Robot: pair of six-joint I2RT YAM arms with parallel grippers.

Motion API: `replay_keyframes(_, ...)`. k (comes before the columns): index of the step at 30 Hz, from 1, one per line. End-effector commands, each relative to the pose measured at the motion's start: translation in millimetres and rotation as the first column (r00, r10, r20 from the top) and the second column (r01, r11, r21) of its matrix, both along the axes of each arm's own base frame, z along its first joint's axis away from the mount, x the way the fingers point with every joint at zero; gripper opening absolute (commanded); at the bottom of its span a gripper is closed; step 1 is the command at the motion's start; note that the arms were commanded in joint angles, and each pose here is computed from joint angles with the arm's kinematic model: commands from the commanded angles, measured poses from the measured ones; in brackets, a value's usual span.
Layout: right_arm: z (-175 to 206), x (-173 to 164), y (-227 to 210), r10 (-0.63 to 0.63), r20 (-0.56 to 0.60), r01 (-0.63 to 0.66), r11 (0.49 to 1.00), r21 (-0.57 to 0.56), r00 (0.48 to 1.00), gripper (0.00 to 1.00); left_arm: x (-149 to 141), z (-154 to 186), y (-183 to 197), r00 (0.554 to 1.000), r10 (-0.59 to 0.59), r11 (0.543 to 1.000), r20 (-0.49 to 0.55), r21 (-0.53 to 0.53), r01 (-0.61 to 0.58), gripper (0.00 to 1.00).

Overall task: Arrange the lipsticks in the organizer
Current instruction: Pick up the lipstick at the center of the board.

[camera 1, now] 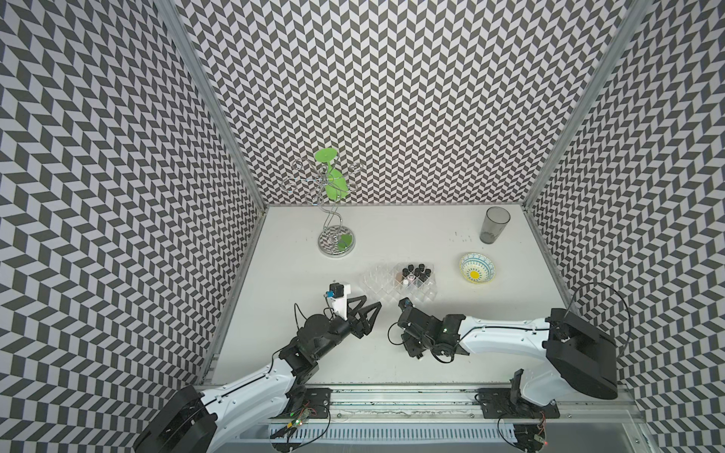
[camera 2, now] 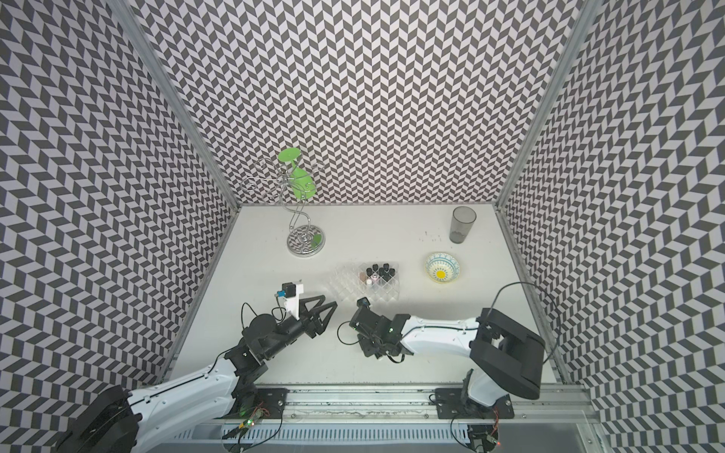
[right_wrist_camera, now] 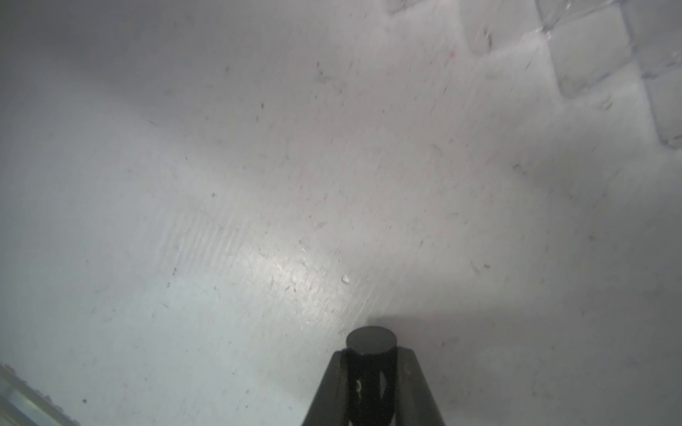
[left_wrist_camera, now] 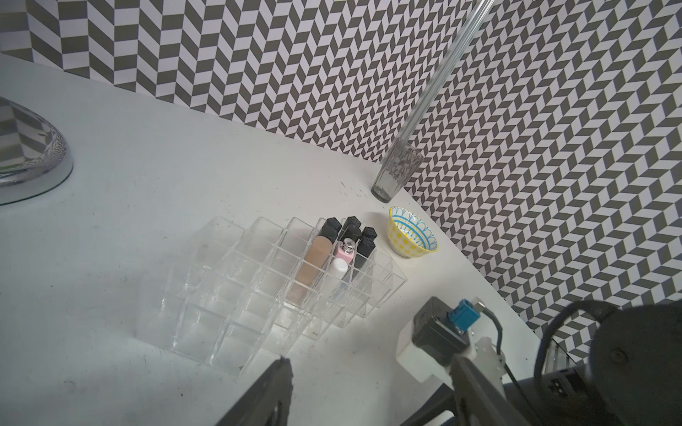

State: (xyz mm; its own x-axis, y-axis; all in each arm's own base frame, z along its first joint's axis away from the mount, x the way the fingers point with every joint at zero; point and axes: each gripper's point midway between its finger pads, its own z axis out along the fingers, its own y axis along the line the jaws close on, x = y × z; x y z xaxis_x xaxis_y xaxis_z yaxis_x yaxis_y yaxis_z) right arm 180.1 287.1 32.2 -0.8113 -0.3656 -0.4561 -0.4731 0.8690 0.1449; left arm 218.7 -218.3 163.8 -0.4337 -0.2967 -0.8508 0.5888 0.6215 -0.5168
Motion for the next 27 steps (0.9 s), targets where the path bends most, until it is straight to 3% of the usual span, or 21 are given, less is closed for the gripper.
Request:
replay_keyframes(1, 56, 30, 21, -0.028, 0.161, -0.002, 0.983, 0.183, 0.987, 0.00, -3, 3, -3, 1.000, -0.025, 1.000, 0.008, -0.018, 0.025, 0.71)
replay_keyframes(5, 109, 50, 19, -0.101, 0.311, 0.004, 0.955, 0.298, 0.945, 0.00, -2, 3, -4, 1.000, -0.029, 0.999, 0.006, -0.019, 0.029, 0.71)
replay_keyframes(10, 166, 80, -12, -0.301, 0.539, 0.045, 0.899, 0.436, 0.787, 0.00, -6, 8, -10, 0.998, -0.067, 0.996, 0.011, -0.060, 0.067, 0.71)
replay_keyframes(12, 176, 88, -24, -0.363, 0.584, 0.050, 0.875, 0.482, 0.726, 0.00, -7, 9, -13, 0.996, -0.085, 0.994, 0.011, -0.066, 0.085, 0.71)
replay_keyframes(17, 176, 104, -43, -0.433, 0.637, 0.046, 0.847, 0.529, 0.638, 0.00, 0, 5, -20, 0.996, -0.085, 0.995, 0.004, -0.044, 0.085, 0.70)
replay_keyframes(23, 161, 132, -51, -0.446, 0.643, 0.033, 0.836, 0.548, 0.623, 0.00, 7, 1, -28, 0.996, -0.094, 0.995, -0.001, -0.029, 0.094, 0.70)
replay_keyframes(27, 160, 142, -46, -0.417, 0.677, 0.016, 0.857, 0.515, 0.607, 0.00, 11, 0, -29, 0.996, -0.084, 0.996, 0.005, -0.023, 0.085, 0.69)
